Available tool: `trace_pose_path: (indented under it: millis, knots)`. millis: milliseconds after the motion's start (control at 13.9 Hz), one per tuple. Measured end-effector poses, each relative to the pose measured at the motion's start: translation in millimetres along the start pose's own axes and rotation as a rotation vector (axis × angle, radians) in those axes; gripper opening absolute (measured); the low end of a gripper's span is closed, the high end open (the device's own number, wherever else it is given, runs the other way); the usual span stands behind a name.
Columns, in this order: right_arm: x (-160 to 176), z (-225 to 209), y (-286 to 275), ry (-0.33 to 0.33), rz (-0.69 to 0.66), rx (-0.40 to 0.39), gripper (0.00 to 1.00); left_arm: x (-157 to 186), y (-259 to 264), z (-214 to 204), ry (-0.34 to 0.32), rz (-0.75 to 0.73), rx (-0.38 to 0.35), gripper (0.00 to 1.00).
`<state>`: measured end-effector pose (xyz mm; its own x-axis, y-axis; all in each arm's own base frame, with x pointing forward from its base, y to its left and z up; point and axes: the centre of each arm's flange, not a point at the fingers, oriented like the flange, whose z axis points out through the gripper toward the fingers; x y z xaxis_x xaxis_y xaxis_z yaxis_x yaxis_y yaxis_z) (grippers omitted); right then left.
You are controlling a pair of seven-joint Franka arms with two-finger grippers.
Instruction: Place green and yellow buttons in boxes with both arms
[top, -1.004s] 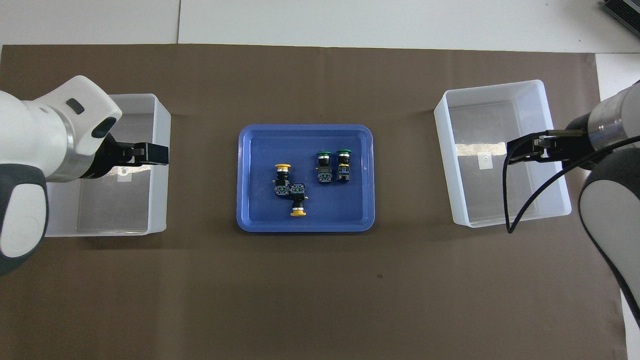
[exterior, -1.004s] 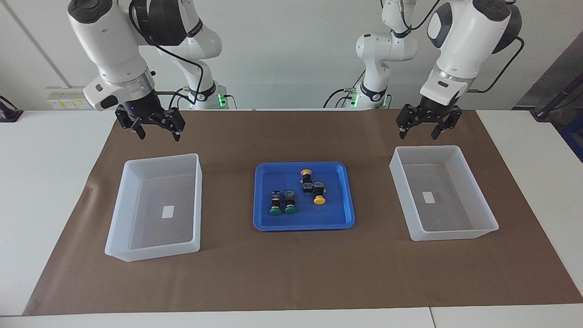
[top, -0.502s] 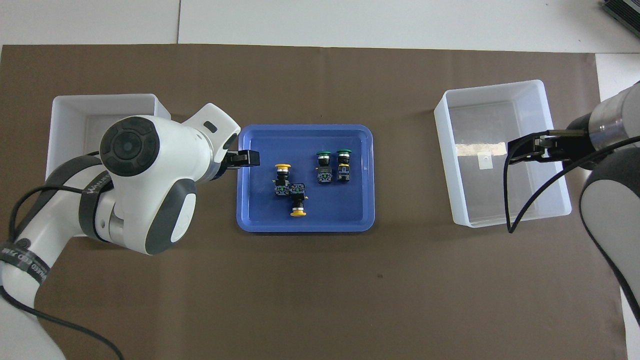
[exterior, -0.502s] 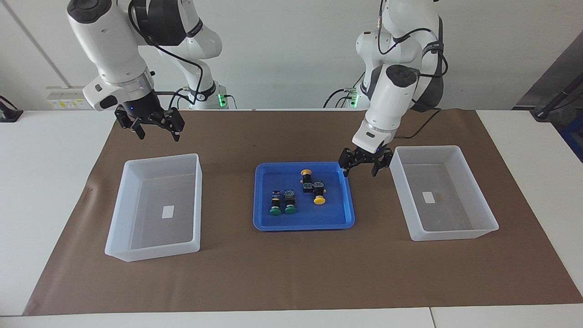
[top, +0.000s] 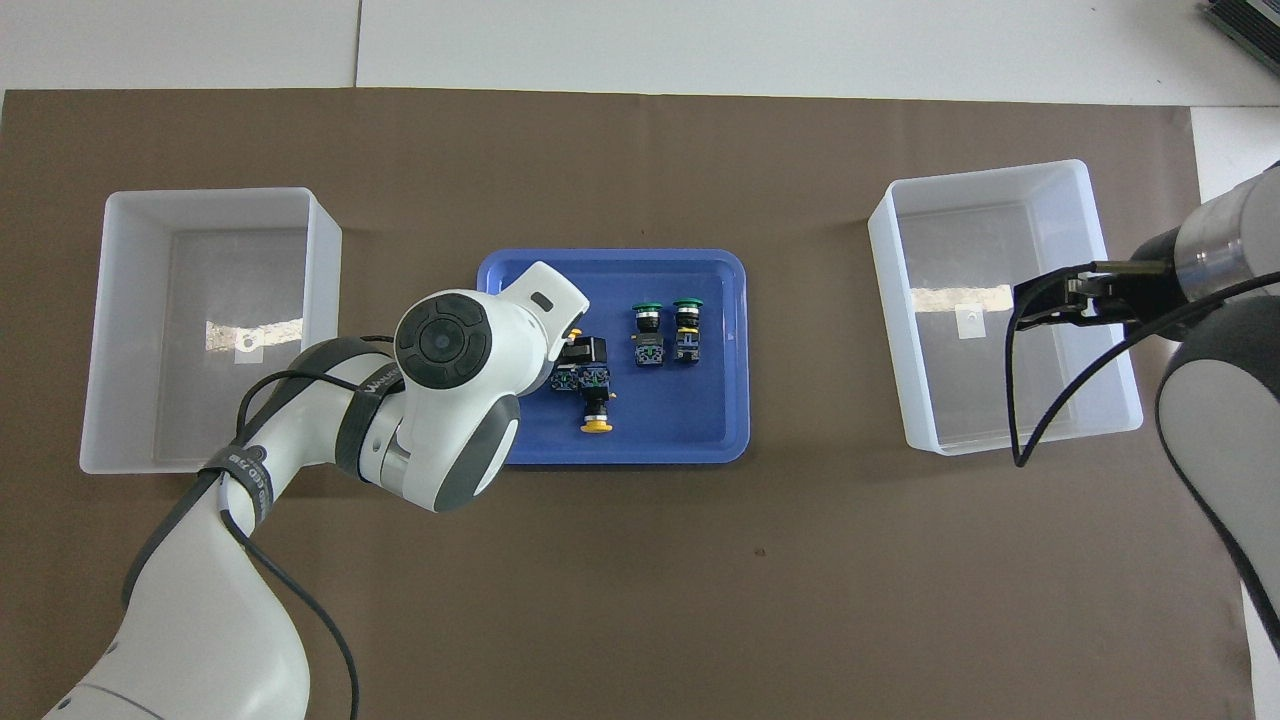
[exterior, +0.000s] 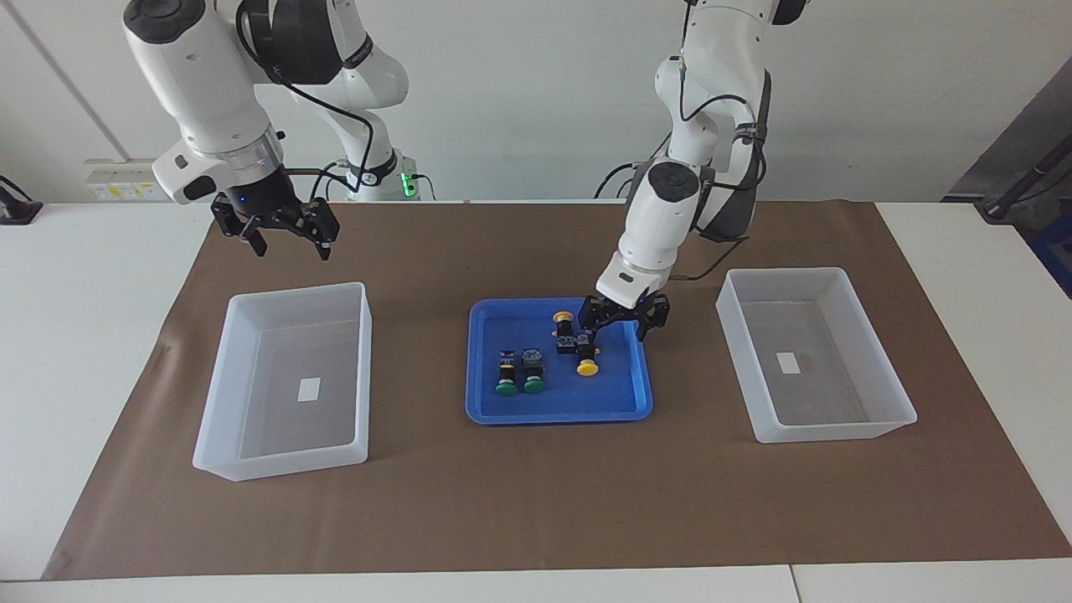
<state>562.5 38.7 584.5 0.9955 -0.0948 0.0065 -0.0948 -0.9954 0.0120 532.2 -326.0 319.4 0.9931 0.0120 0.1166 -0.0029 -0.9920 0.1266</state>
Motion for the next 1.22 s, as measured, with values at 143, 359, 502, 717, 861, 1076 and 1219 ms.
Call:
trace_pose_path:
  millis: [143,359,502,717,861,1076,1219]
  knots:
    - [4,0,-1,0.034,-0.001,0.006,1.0,0,-1,5,-0.003,-0.002,0.002,1.0]
    - [5,2,-11,0.058,-0.017,0.011,1.0,0,-1,7,-0.001,-0.001,0.001,1.0]
    - [4,4,-31,0.078,-0.048,0.017,1.0,0,-1,10,-0.003,-0.001,0.002,0.96]
    - [4,10,-57,0.1,-0.057,0.025,1.0,0,-1,12,-0.006,-0.001,0.004,0.8]
    - [8,20,-73,0.115,-0.059,0.032,1.0,-2,1,13,-0.007,0.003,0.003,0.78]
    - [19,47,-108,0.146,-0.044,0.05,1.0,-10,12,15,-0.013,0.01,0.003,0.76]
    - [28,79,-138,0.165,-0.045,0.064,1.0,-11,13,16,-0.015,0.008,0.004,0.64]
